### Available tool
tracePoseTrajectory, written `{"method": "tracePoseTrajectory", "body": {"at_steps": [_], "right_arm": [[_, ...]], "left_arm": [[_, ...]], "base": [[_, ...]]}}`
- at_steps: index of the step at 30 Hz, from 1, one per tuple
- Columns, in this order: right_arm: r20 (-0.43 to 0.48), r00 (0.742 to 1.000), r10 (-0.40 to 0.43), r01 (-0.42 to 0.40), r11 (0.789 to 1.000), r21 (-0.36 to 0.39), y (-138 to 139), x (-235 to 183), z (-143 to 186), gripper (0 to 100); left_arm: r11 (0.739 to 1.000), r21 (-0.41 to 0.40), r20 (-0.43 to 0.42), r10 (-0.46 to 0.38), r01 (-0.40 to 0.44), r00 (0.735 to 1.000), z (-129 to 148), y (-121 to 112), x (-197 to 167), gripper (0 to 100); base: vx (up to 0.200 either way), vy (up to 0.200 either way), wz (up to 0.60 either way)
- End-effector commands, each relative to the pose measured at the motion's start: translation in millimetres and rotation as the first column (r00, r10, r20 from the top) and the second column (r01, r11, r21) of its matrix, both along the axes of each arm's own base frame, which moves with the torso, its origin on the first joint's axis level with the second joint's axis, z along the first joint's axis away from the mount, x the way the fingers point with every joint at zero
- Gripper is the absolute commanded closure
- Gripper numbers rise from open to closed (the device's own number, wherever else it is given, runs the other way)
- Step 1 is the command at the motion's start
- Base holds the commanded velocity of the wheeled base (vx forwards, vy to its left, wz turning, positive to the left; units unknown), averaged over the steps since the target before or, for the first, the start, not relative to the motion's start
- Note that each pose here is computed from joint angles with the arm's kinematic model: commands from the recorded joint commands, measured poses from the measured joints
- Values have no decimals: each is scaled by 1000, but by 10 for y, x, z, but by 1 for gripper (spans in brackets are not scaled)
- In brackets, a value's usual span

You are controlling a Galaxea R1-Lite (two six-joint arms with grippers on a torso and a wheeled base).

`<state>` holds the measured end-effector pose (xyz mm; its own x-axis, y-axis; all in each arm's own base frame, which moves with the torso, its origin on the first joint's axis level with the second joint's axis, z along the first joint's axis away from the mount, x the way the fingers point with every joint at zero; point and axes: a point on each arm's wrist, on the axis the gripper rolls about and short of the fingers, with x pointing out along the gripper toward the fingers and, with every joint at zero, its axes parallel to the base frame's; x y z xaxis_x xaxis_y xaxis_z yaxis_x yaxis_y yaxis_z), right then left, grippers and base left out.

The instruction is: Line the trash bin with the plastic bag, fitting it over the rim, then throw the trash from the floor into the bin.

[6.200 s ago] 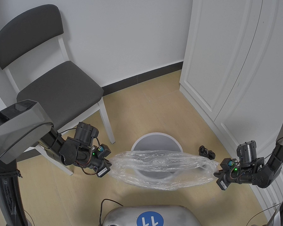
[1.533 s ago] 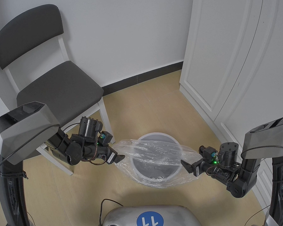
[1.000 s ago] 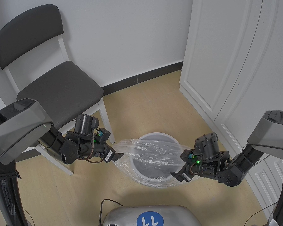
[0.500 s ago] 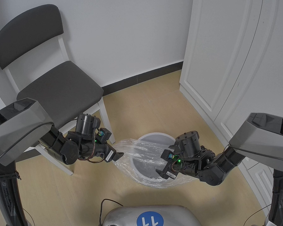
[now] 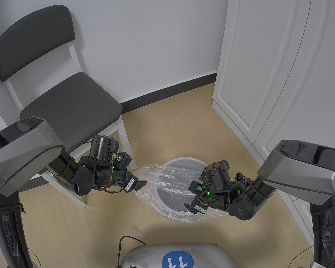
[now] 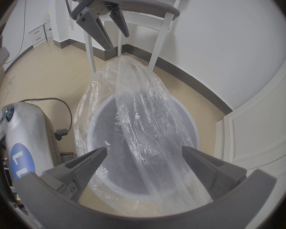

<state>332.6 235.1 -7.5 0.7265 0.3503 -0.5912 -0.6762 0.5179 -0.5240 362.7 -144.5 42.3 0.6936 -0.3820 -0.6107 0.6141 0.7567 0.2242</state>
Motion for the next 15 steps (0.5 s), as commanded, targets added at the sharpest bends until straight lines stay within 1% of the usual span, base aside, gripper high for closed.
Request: {"method": "tracePoseTrajectory", "body": {"at_steps": [1,2,8,12,15], "right_arm": [[-12,1000,-11,11,1000,-10,-8,77,-149,0],[-12,1000,-13,13,1000,-10,-6,91,-163,100],[7,999,-36,36,999,22,-14,215,-149,100],[38,998,-54,52,998,44,-45,299,-41,100],[91,993,-77,69,994,85,-61,447,114,100]], "left_arm": [[1000,1,-2,1,-1,1000,-17,-1,7,0],[1000,1,-2,1,-1,1000,-17,-1,7,0],[1000,1,2,0,0,1000,-24,-3,12,0],[1000,-2,2,3,-3,1000,-18,8,15,0],[1000,-3,5,3,-3,1000,-14,7,19,0]], "base": [[0,0,0],[0,0,0],[0,0,0],[0,0,0],[0,0,0]]}}
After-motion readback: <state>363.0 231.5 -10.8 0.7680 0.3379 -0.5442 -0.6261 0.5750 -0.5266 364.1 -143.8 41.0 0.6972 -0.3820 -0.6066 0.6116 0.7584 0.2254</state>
